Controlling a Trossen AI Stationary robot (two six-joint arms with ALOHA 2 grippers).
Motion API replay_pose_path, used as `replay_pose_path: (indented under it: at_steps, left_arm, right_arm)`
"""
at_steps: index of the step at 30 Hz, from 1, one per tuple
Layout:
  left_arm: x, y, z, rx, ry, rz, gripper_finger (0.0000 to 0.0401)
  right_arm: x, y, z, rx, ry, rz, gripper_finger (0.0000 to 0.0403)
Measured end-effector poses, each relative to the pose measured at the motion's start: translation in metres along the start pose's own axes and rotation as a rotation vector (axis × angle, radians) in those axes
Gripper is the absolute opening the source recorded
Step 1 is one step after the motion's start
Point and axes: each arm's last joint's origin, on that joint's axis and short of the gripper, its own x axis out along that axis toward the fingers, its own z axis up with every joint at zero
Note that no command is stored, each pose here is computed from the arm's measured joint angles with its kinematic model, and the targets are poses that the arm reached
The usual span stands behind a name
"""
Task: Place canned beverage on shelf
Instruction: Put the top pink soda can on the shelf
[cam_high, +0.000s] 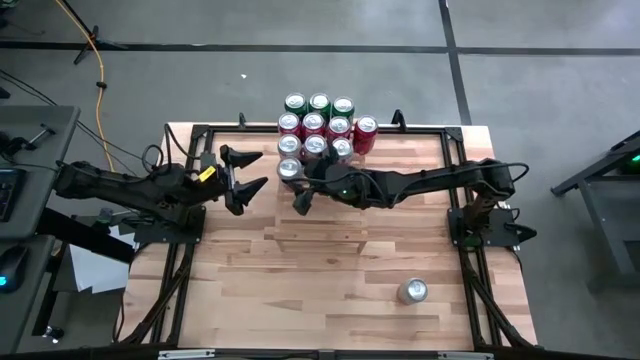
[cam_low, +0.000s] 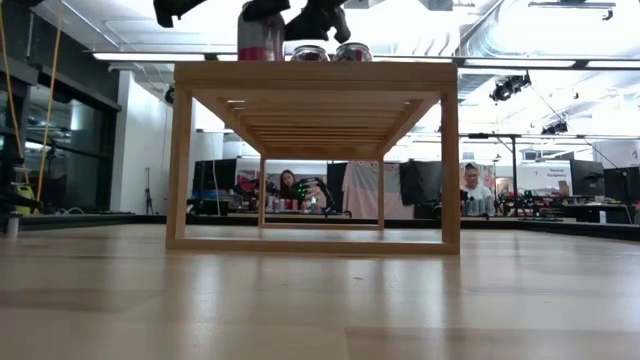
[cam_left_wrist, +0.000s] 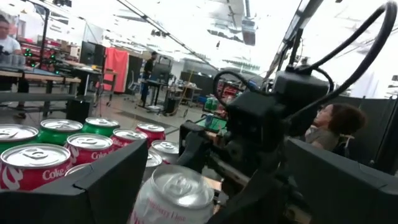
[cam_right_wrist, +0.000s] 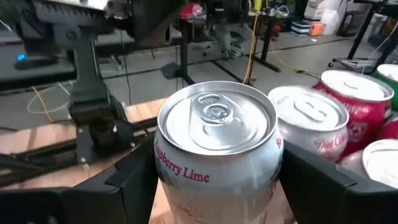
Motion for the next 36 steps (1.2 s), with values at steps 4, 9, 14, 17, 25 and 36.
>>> replay_pose_path:
  at_steps: [4, 9, 14, 17, 25, 36]
  left_arm:
    - [0.0, 0.0, 0.0, 0.0, 0.0, 0.0, 0.0373]
    - [0.0, 0.0, 0.0, 0.0, 0.0, 0.001, 0.0373]
    - [0.0, 0.0, 0.0, 0.0, 0.0, 0.002, 0.0373]
    - [0.0, 0.0, 0.0, -0.003, 0.0, 0.003, 0.0374]
    - [0.0, 0.0, 0.0, -0.003, 0.0, 0.002, 0.0373]
    - [0.0, 0.0, 0.0, -0.02, -0.001, 0.004, 0.0372]
  right_arm:
    - [0.0, -0.002, 0.001, 0.003, 0.001, 0.009, 0.027]
    - [0.001, -0.001, -0.002, 0.002, 0.015, 0.009, 0.027]
    - [0.006, -0.002, -0.007, 0.061, 0.032, 0.001, 0.027]
    - [0.011, -0.001, -0.012, 0.086, 0.042, -0.003, 0.027]
    - [0.012, 0.0, -0.014, 0.109, 0.047, -0.007, 0.0279]
    - [0.014, -0.002, -0.014, 0.057, 0.047, -0.007, 0.0284]
